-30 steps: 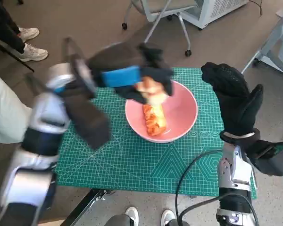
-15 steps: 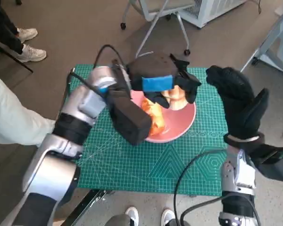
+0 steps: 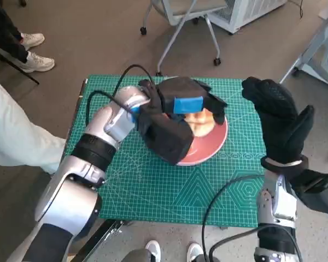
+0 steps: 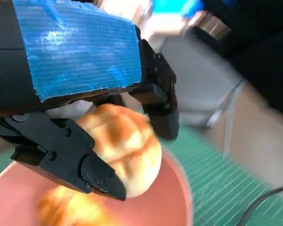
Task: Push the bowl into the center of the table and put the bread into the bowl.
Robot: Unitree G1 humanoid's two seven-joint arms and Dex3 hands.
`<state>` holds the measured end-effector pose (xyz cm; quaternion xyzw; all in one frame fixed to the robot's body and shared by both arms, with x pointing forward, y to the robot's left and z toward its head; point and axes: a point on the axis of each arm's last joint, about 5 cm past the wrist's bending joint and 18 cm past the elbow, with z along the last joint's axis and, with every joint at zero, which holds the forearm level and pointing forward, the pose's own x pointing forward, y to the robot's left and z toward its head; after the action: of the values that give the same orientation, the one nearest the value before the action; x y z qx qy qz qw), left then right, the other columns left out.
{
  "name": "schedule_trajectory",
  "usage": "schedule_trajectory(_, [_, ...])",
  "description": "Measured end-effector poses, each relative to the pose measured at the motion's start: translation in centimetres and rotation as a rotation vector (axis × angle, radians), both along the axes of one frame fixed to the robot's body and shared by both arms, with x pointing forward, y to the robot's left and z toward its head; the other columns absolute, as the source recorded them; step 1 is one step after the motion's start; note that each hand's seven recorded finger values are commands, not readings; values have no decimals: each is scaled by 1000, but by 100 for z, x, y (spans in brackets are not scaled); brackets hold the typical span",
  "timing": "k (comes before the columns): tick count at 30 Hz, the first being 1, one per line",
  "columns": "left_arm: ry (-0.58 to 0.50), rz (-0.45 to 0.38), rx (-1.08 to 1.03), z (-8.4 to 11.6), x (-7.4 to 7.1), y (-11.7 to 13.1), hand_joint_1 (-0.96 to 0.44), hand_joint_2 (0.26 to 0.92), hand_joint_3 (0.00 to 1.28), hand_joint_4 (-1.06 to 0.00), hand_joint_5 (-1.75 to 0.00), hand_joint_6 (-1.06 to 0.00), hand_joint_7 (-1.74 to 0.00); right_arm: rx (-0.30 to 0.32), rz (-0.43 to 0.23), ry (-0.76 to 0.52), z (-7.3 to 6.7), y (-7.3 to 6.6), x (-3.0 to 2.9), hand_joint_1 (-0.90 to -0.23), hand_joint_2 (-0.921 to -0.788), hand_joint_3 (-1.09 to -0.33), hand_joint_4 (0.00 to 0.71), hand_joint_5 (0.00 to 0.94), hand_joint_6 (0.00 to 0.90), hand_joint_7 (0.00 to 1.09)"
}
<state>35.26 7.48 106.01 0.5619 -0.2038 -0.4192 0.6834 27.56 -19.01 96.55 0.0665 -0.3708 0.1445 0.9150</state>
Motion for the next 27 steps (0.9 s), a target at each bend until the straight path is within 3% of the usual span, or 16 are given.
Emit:
schedule_trajectory(7, [41, -22, -61, 5, -9, 37, -254, 832, 1, -70, -1, -202, -71, 1, 1, 11, -20, 4, 7, -683, -921, -714, 201, 0, 69, 446])
schedule_trajectory(14, [10, -29, -112, -33, -29, 130, -274, 831, 0, -53, -3, -182, -56, 2, 7, 11, -14, 14, 16, -677, -921, -722, 200, 0, 70, 440])
schedule_trajectory(27, [-20, 38, -360, 105, -111, 490, -201, 836, 6, -123, -20, -296, -82, 9, 16, 2, 75, 3, 61, -687, -921, -704, 213, 3, 117, 403])
